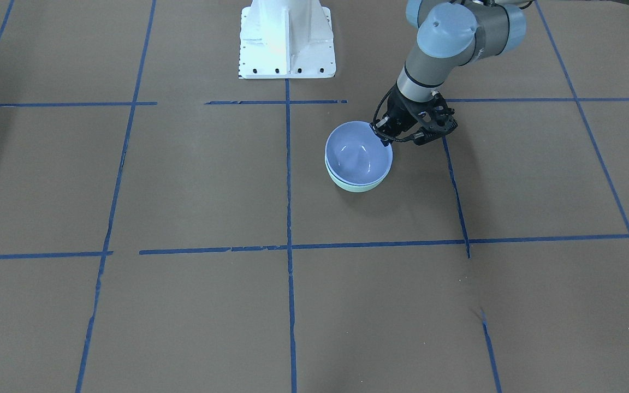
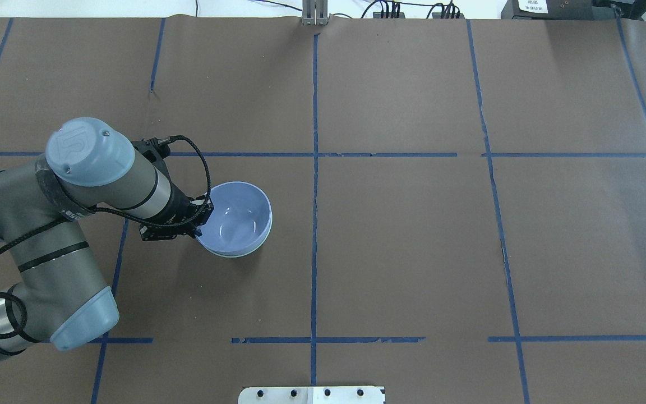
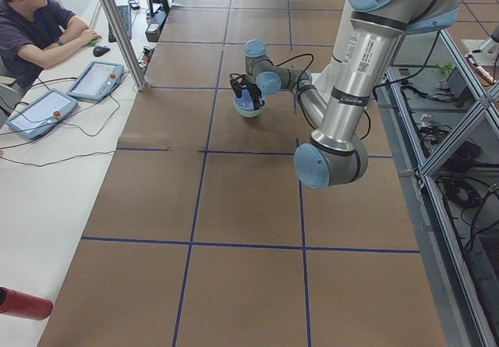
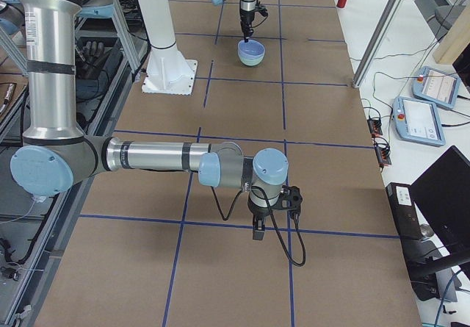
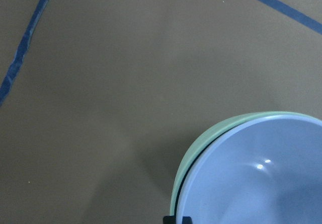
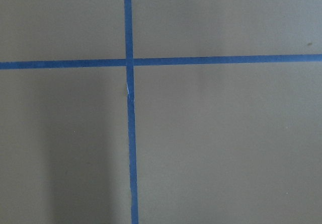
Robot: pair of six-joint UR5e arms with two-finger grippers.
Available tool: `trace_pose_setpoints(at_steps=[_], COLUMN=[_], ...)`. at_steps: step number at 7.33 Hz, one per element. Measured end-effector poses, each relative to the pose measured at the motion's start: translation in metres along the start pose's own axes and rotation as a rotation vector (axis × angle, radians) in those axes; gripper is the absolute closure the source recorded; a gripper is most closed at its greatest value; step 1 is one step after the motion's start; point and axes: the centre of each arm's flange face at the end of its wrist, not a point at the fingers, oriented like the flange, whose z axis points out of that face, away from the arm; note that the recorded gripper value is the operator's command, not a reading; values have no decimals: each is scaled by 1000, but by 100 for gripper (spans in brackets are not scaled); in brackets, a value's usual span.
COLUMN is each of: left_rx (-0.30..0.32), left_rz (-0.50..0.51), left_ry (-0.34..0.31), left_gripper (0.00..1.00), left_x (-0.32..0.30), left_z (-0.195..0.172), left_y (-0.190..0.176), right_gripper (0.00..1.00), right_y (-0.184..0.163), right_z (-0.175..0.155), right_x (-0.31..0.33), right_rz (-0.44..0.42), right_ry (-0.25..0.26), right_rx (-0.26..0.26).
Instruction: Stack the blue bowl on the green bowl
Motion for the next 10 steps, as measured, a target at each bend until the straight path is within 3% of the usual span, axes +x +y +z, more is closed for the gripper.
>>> trace_pose_setpoints(at_steps=[4,6,7,10], left_rx=[51,15,-3,79], left_rz=[-3,15,74,341], left_ry=[29,68,73,-11], left_gripper=[0,0,0,0], left_x=[-1,-25,-56,-202], left_z=[-14,-51,-71,-120], left_y=[-6,-35,-63,-158], right_gripper=[0,0,0,0], right_y=[0,0,0,0], right_z=[0,0,0,0], right_x=[0,0,0,0], right_rz=[0,0,0,1], right_ry=[0,0,0,0], right_rx=[0,0,0,1])
